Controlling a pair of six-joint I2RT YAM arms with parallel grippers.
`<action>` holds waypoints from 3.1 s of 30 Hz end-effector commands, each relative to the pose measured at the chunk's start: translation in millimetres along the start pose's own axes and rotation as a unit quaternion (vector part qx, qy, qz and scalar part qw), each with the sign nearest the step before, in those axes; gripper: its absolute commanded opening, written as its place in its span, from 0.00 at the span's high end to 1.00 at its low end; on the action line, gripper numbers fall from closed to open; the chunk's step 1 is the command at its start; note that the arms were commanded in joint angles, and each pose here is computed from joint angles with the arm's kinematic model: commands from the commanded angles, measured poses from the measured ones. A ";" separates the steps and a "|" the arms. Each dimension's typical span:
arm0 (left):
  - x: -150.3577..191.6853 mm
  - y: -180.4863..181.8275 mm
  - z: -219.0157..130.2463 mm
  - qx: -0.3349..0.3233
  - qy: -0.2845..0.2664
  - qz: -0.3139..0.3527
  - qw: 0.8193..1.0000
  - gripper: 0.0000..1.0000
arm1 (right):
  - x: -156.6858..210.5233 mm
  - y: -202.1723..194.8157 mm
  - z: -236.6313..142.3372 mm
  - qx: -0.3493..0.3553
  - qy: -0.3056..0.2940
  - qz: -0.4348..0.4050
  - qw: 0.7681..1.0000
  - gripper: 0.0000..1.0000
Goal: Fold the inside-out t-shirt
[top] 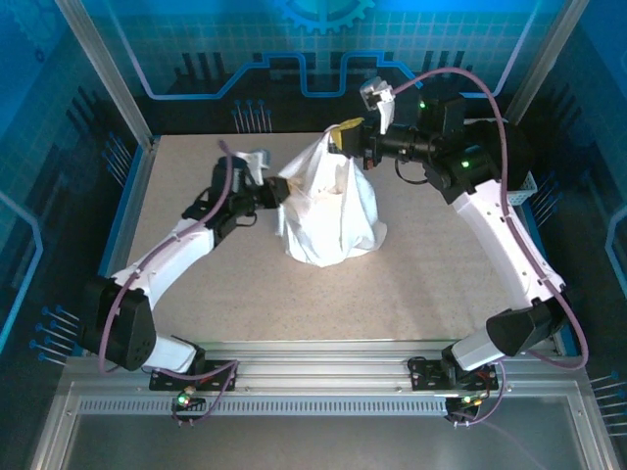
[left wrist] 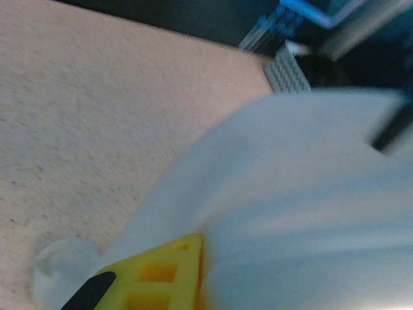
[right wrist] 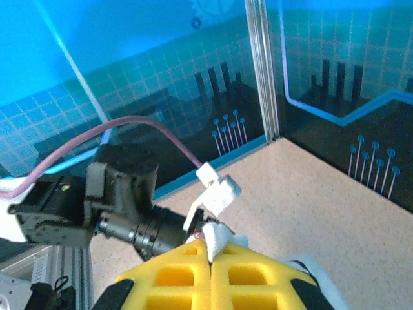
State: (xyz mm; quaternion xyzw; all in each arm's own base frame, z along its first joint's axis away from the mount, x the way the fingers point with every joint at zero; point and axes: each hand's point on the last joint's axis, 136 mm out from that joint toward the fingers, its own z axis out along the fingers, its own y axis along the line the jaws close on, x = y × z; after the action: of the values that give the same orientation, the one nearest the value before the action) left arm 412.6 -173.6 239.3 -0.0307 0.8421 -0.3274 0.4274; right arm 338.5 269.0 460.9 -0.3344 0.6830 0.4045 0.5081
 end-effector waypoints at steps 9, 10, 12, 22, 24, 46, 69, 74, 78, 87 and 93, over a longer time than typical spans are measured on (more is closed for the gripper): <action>-8.0 32.1 -39.1 -0.036 -0.044 -0.031 0.998 0.93 | -40.5 7.6 -2.0 0.056 -0.059 -0.002 0.997 1.00; -3.0 36.2 -40.2 -0.041 -0.043 -0.027 0.998 0.93 | -40.8 0.8 -3.3 0.064 -0.060 0.008 0.996 1.00; 8.2 54.6 -44.1 -0.082 -0.040 -0.027 0.995 0.91 | -43.0 -5.3 -5.7 0.060 -0.069 0.022 0.996 1.00; 11.7 -15.7 -90.4 -0.021 -0.067 0.066 0.995 0.27 | 13.3 8.4 44.7 -0.006 0.015 0.041 0.999 1.00; 16.0 -48.3 -97.2 0.027 -0.071 0.096 0.992 0.25 | 19.7 8.4 50.0 -0.014 0.019 0.050 0.998 1.00; -16.8 -201.9 -126.8 0.304 0.016 -0.018 0.952 1.00 | 57.1 -68.5 17.4 0.287 0.099 -0.055 0.951 0.95; -52.2 -166.9 -126.8 0.156 -0.073 0.017 0.985 1.00 | 134.5 60.8 53.7 -0.010 0.071 0.011 0.997 0.40; -56.5 -165.5 -140.8 0.132 -0.079 0.057 0.986 1.00 | 136.9 13.2 47.0 0.100 0.100 -0.006 0.990 0.91; -65.1 -171.7 -158.9 0.130 -0.096 0.088 0.983 1.00 | 101.5 -33.5 -0.7 0.222 0.078 -0.027 0.972 1.00; -75.1 -182.6 -154.6 0.152 -0.113 0.094 0.977 1.00 | 66.0 -78.7 -22.7 0.354 0.123 -0.079 0.924 0.84; -76.0 -174.6 -135.1 0.133 -0.106 0.085 0.982 1.00 | 102.3 -93.7 -41.7 0.399 0.175 -0.063 0.898 0.74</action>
State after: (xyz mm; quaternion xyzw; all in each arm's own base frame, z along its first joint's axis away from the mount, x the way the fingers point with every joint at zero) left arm 314.2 -215.7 430.9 0.0642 0.7580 -0.3981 0.5126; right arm 381.0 213.5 375.6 -0.2256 0.8133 0.0555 0.5335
